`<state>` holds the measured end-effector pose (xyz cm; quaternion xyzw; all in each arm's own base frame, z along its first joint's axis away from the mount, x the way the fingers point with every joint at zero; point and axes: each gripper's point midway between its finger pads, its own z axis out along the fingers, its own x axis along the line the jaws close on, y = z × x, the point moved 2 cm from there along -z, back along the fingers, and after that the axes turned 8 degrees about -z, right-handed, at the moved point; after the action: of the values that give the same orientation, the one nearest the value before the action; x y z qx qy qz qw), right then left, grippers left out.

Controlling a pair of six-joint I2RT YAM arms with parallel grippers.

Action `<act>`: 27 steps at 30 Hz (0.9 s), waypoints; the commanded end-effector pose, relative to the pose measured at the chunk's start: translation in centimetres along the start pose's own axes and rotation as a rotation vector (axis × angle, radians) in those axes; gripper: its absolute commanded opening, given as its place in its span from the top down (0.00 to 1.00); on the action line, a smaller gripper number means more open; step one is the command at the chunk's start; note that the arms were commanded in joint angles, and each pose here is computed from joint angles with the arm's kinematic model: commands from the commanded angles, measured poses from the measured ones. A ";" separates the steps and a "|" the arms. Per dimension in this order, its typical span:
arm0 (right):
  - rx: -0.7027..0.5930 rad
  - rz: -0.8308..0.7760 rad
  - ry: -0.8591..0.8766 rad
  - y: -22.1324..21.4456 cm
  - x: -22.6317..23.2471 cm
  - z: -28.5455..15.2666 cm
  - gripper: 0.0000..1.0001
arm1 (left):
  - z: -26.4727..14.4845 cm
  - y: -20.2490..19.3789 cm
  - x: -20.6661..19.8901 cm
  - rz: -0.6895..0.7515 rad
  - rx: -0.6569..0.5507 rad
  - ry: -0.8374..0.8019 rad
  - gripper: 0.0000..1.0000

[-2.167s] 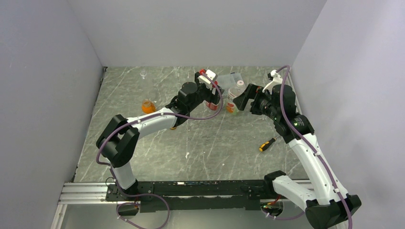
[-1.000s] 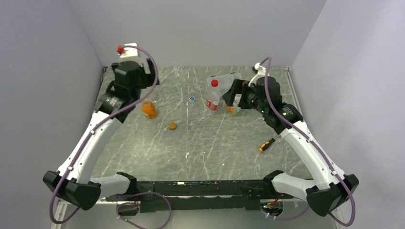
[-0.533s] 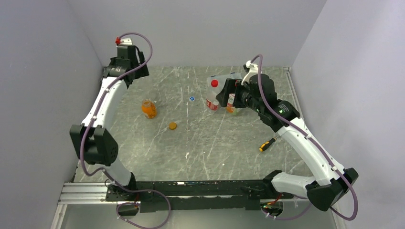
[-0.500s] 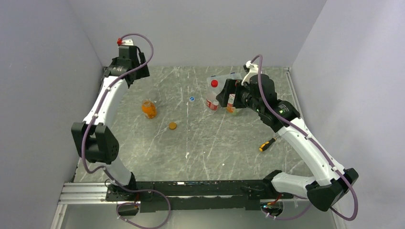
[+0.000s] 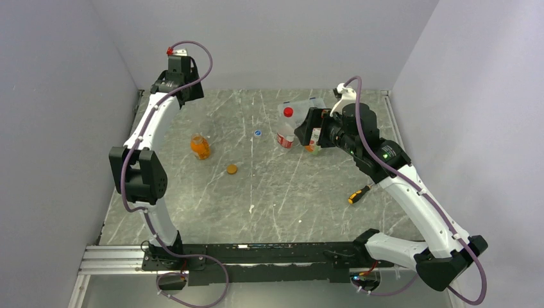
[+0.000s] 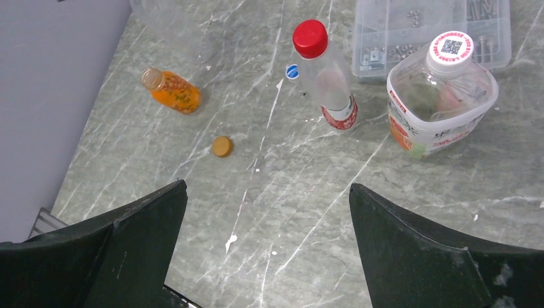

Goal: Screw on the bottle caps
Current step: Pick up the plastic bottle at the center of the board.

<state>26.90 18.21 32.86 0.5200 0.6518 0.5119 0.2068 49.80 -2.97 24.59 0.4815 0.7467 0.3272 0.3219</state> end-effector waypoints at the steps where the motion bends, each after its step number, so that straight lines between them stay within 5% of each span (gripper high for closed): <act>1: -0.025 -0.020 -0.015 0.4 -0.2 -0.5 0.00 | -0.2 1.4 -1.1 0.007 -0.035 -0.030 0.39; 27: -0.028 -0.029 -0.018 0.9 -0.2 -0.6 0.00 | 0.9 0.1 -1.4 0.104 0.009 0.020 0.60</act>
<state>26.94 18.00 32.68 0.5198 0.6543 0.5067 0.2121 50.94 -4.39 23.23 0.5154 0.7317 0.3284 0.3018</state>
